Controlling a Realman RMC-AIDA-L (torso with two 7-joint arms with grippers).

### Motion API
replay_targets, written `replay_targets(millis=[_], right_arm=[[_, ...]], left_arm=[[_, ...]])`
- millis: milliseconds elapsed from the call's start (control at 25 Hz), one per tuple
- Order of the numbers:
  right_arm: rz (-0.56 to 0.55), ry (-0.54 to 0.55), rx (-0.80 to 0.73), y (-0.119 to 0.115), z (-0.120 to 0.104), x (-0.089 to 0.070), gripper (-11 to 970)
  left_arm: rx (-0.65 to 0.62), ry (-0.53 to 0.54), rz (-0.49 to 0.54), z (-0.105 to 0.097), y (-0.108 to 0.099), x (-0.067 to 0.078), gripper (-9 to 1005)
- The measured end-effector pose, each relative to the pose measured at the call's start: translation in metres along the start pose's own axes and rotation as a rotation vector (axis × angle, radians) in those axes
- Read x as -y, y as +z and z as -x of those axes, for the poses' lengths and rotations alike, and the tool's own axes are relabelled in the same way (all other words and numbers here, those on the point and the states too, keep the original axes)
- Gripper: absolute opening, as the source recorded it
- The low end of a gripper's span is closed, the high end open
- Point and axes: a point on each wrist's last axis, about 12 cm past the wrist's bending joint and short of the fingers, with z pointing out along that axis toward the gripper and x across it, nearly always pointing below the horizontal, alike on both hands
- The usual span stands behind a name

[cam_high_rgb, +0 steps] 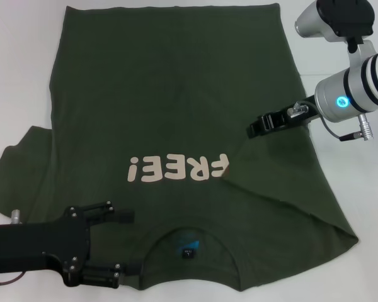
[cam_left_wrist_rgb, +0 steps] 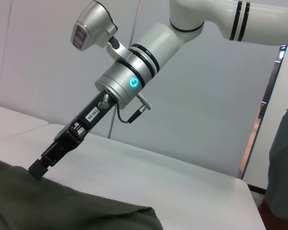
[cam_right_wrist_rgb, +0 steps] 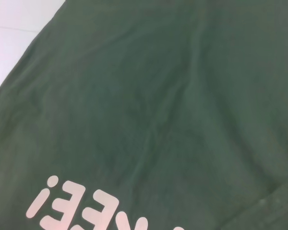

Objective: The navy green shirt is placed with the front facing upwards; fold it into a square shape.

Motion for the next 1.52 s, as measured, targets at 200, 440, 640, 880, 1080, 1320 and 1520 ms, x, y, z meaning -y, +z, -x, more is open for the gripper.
replay_targets(millis=[200,440,640,880,1080,1320,1520], right_arm=[[0.017,0.004,0.012,-0.002,-0.002,0.002,238],[0.151,-0.096,0.082,-0.020,-0.010,0.002,563],[0.277,-0.227,0.277,-0.045,-0.033,0.009,762],[0.379,-0.382,0.412,-0.055,-0.075,0.018,925],[0.460,-0.571,0.438,-0.056,-0.107,0.015,946],[0.630,-0.714,0.420,-0.060,-0.131,-0.003,945],[0.727,-0.736,0.395,-0.061,-0.138,-0.012,945]], left_arm=[[0.002,-0.002,0.011,-0.001,-0.001,0.000,933],[0.008,-0.010,0.019,-0.001,-0.002,0.000,933],[0.036,-0.025,0.032,0.001,-0.001,-0.001,933],[0.084,-0.046,0.069,0.003,-0.002,-0.003,934],[0.129,-0.110,0.154,-0.001,-0.008,-0.006,934],[0.117,-0.236,0.251,-0.008,-0.025,-0.008,933],[0.027,-0.408,0.428,-0.015,-0.059,-0.011,933]])
